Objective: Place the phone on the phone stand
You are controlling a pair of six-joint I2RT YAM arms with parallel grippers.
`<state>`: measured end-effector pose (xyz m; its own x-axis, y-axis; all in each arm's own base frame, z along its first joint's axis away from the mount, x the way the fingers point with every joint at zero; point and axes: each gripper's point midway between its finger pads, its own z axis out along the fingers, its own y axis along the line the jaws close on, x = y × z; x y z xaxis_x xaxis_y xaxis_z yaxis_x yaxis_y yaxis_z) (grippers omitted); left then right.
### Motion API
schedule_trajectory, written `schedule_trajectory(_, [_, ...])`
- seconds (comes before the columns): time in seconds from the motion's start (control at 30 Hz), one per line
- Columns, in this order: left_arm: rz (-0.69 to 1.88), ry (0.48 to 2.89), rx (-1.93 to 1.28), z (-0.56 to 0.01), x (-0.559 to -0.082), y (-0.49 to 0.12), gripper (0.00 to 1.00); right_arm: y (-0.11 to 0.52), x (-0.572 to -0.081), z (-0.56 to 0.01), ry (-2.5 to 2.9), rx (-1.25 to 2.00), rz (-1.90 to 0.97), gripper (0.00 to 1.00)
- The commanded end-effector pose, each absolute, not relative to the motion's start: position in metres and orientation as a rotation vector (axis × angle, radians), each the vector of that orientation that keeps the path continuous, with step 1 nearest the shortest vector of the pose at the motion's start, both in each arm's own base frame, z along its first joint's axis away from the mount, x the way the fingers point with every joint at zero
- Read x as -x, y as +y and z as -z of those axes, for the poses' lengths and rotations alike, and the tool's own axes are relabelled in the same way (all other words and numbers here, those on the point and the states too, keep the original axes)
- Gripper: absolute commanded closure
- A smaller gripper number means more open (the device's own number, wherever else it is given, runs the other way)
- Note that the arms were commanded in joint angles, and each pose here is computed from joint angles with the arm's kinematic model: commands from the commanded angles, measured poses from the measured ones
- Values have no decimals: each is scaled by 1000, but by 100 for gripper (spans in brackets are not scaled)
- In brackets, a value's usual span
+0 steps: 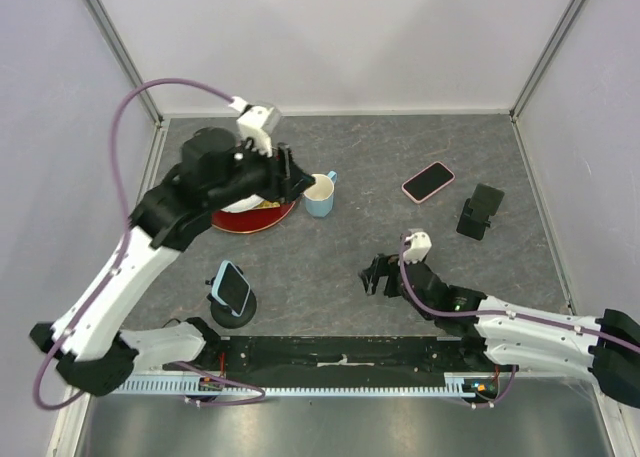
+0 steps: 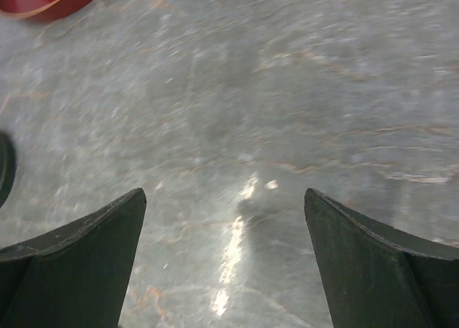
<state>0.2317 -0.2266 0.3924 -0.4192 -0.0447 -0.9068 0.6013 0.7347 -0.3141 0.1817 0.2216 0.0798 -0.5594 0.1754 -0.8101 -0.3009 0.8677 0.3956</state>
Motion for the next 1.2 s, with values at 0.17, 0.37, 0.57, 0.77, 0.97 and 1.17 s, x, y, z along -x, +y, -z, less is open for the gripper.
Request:
schedule_trajectory(0.17, [667,1695,-539,-406,-267,-243,49,127,-245,-110,2026,-401,-255,2])
schedule_trajectory(0.37, [507,1446,-429,-404,-251,-195,47,34,-271,-154,1929,-644,71,2])
schedule_trajectory(0.57, [452,1405,-292,-396,-248,-163,45,-22,-300,-181,1905,-727,171,2])
schedule_trajectory(0.77, [787,1600,-271,-361,-258,-217,49,-45,-334,-162,2028,-687,144,2])
schedule_trajectory(0.97, [912,1570,-305,-392,-269,-247,48,-67,-343,-139,2118,-665,108,2])
schedule_trajectory(1.17, [976,1569,-346,-390,-282,-248,49,-55,-351,-137,2121,-561,35,2])
